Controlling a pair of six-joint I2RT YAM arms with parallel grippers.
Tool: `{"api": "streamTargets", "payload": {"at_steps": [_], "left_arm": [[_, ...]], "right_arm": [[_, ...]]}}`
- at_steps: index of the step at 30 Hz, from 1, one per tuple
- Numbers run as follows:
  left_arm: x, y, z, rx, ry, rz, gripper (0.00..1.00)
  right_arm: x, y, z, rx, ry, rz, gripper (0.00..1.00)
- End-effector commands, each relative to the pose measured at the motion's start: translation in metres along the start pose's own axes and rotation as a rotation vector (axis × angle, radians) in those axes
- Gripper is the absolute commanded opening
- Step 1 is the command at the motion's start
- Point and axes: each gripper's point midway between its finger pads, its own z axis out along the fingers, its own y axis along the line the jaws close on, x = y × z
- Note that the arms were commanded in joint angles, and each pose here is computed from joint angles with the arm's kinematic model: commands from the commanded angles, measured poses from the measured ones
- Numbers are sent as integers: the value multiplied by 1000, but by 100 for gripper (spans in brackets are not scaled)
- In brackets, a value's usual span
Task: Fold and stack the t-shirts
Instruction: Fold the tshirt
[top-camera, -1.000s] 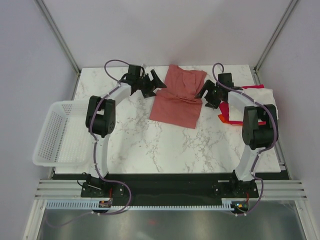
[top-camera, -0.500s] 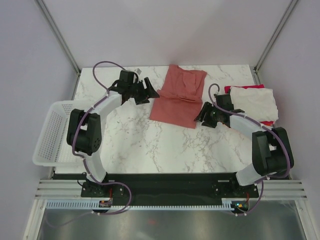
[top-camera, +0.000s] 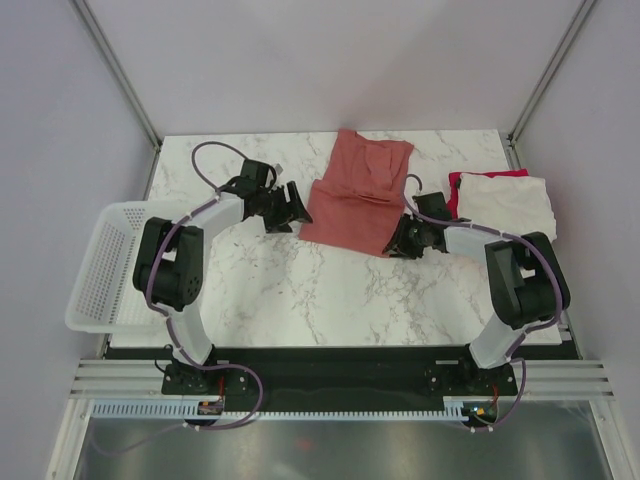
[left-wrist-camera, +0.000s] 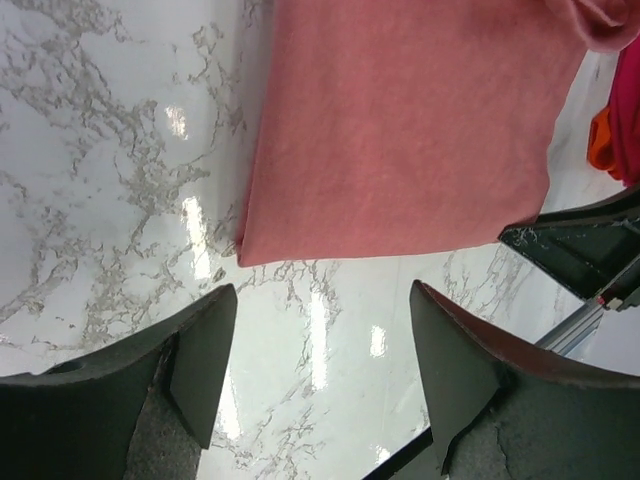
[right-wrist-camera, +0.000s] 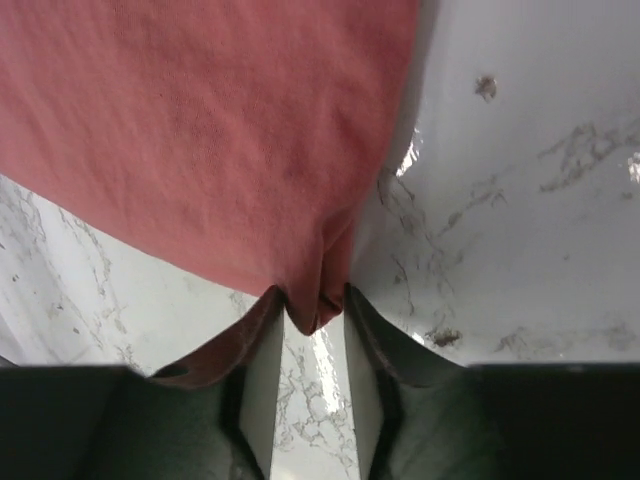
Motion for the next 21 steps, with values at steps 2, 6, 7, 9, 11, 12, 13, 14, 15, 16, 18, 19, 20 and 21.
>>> {"api": "streamTargets", "payload": {"at_steps": [2,6,7,9,11,12,13,14,15,16,18,19,20,21], "left_arm": [[12,1,-8,13,2,54,77],[27,2,-14,17,1,55,80],[38,6,-13,9,18,55,80],[51,1,-13,19,29,73,80],[69,2,-14,22,53,82,81],[74,4,-14,24,59,80,81],[82,6,-14,30,66,79,81],[86,7,-13,34,69,77,81],[95,12,-11,31,86,63,80],[95,11,-10,41,78,62,80],[99,9,-8,52,88,52,77],[98,6,-6,65,84,56,76],[100,5,-3,70,92,49,74],[99,2,-2,75,93,51,70]], "right_arm": [[-9,4,10,-4,-4,-43,19],[0,-9,1,55,3,-64,0],[9,-19,-3,75,18,-69,0],[18,-26,-14,86,19,-73,0],[36,-42,-18,102,53,-62,0],[39,-41,-22,83,55,-64,0],[46,-48,-23,92,67,-62,1],[49,-49,-24,92,69,-64,2],[49,-49,-25,88,66,-69,2],[52,-49,-25,85,71,-69,2],[53,-48,-25,76,75,-70,2],[53,-48,-25,74,74,-71,2],[53,-48,-25,73,73,-71,2],[52,-47,-26,72,70,-72,2]]}}
